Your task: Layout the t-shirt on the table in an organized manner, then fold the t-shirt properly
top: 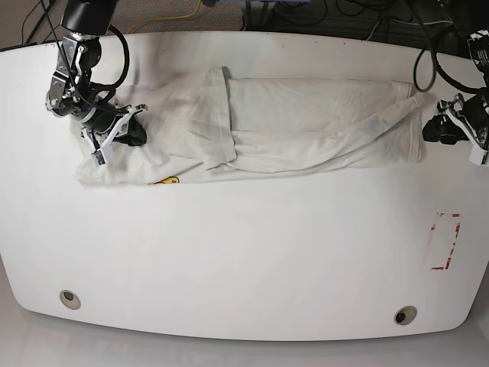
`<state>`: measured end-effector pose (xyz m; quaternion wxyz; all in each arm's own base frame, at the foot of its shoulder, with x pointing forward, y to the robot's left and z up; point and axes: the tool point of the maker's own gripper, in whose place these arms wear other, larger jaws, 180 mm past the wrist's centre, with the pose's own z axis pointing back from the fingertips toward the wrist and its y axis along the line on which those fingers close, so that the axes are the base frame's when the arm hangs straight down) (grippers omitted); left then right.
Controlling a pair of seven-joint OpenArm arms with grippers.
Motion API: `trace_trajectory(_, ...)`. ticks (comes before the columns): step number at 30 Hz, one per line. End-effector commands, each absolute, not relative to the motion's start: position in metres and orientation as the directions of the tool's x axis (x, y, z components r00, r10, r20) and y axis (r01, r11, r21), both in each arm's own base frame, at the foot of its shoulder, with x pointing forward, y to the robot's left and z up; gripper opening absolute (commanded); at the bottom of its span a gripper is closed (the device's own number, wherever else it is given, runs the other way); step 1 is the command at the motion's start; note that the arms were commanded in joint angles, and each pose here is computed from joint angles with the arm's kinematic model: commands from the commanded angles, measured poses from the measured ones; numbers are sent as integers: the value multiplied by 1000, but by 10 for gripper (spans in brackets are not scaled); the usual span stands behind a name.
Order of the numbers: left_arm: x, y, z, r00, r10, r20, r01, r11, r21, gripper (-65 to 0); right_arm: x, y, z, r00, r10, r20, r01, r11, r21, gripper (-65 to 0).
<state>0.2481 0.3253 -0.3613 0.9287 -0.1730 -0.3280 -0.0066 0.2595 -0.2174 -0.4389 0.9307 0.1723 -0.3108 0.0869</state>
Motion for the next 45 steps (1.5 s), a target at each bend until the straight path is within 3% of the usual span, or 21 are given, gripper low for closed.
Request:
trace_trajectory(1, 253, 338, -362, 775, 157, 612, 84, 935, -346, -336, 224, -230, -468, 885, 148, 442, -262, 942, 210, -599)
trace_trajectory(12, 243, 331, -399, 811, 272, 517, -6, 889, -459, -335, 220, -232, -469, 899, 157, 409, -259, 943, 207, -599)
trace_trajectory(29, 238, 274, -426, 879, 173, 444, 87, 858, -506, -342, 220, -232, -469, 899, 158, 409, -260, 943, 207, -599)
trace_trajectory(33, 240, 265, -424, 882, 132, 452, 125, 859, -496, -443, 220, -232, -469, 899, 158, 409, -260, 943, 207, -599)
trace_trajectory(37, 240, 254, -426, 892, 88, 444, 162, 854, -494, -624, 220, -232, -469, 899, 156, 410, -258, 944, 206, -599)
trace_trajectory(45, 252, 246, -402, 851, 13, 524, 255, 863, -435, -632, 220, -232, -469, 899, 156, 410, -258, 944, 206, -599)
